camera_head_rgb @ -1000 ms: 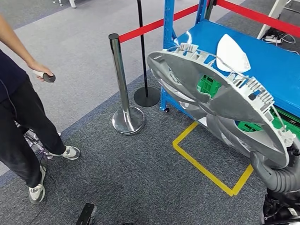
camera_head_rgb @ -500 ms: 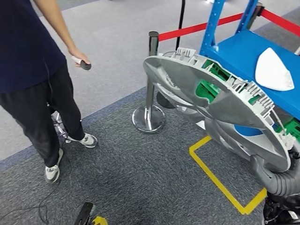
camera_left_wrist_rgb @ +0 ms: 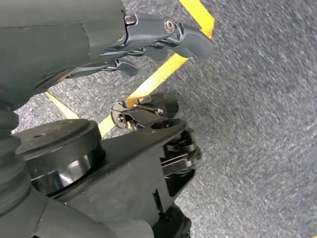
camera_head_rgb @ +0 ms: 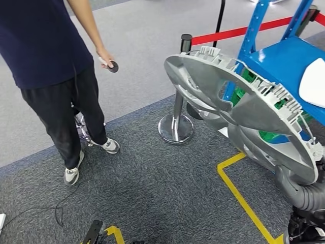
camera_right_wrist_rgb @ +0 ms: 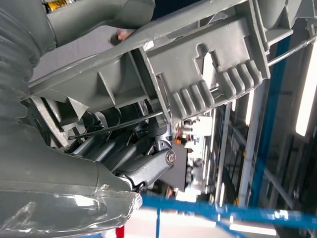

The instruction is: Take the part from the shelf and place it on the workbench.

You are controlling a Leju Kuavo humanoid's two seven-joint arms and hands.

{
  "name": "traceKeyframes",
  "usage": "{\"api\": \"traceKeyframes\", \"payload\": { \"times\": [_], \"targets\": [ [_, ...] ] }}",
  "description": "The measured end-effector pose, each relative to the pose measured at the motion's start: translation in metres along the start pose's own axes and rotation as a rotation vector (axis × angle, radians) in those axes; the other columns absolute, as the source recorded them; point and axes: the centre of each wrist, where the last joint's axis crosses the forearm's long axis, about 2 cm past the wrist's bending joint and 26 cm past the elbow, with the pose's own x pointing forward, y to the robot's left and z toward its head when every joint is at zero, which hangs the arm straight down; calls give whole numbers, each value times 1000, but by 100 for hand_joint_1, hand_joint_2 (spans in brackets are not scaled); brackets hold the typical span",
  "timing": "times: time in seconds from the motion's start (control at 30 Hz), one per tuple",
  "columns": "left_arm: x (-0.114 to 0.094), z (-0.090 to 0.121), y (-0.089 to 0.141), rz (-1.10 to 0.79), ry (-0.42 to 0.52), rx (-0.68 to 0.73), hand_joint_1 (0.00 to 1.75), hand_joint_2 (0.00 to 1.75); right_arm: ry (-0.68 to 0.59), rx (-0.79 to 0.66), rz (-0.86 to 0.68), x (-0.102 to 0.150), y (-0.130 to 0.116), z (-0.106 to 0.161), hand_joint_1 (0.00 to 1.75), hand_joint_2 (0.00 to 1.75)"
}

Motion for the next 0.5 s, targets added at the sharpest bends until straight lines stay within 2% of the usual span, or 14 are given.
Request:
{"api": "traceKeyframes", "payload": {
  "times": [0.5],
  "targets": [
    [10,-5,-3,-14,26,68,0,175,8,-12,5,0,0,-6,175,175]
  ]
}}
